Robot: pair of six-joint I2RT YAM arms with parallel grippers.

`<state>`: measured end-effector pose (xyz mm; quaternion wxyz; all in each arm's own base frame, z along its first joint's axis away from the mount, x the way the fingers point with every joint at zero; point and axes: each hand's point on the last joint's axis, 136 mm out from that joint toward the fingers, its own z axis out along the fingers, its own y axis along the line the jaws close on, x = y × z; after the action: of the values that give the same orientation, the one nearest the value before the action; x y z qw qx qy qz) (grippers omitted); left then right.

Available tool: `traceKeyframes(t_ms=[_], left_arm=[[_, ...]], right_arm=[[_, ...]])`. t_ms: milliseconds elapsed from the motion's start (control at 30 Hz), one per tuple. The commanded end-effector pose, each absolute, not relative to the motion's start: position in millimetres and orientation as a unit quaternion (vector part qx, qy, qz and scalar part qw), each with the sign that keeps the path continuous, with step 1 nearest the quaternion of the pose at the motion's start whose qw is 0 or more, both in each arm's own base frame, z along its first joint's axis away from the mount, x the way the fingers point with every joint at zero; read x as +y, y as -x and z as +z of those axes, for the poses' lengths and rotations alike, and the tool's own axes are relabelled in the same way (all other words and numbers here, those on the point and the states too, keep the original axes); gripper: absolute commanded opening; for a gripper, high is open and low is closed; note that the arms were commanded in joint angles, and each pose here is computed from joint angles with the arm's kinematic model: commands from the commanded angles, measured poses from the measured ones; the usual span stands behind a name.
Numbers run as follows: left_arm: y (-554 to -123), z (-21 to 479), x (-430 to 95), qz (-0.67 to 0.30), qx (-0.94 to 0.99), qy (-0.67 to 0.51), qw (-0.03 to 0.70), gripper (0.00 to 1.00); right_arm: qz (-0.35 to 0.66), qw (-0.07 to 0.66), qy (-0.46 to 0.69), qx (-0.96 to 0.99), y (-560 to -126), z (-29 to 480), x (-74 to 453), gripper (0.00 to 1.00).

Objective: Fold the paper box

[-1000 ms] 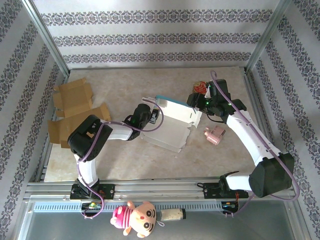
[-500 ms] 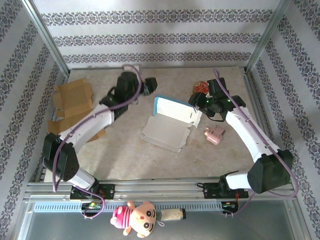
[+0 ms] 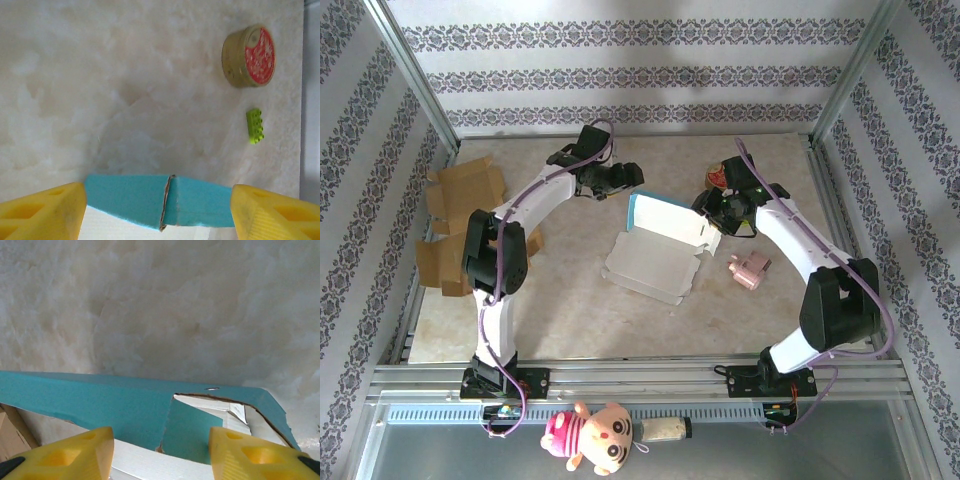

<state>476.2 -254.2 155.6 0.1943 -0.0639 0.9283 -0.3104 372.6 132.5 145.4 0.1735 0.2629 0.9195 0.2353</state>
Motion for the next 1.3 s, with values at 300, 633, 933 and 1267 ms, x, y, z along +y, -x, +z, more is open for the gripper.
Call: traceKeyframes(t_ms=[300, 633, 933, 1267], left_arm=[[-468.0, 148.4, -262.0, -0.361, 0.914, 0.092, 0.158, 0.53], [-458.7, 129.1, -253.5, -0.358, 0.915, 0.109, 0.150, 0.26], [-430.1, 136.1, -254.1, -0.403, 0.893, 0.126, 0.157, 0.25], [-414.5, 146.4, -259.9, -0.446, 0.868, 0.140, 0.167, 0.48]], right_arm=[[0.241, 0.172, -0.259, 0.919, -374.9, 137.4, 132.1, 0.48], [0.236, 0.162, -0.242, 0.927, -369.5, 127.8, 138.9, 0.42], [0.229, 0.177, -0.217, 0.932, -366.7, 134.6, 142.2, 0.45], [0.256, 0.168, -0.198, 0.931, -373.6, 126.5, 158.7, 0.33]])
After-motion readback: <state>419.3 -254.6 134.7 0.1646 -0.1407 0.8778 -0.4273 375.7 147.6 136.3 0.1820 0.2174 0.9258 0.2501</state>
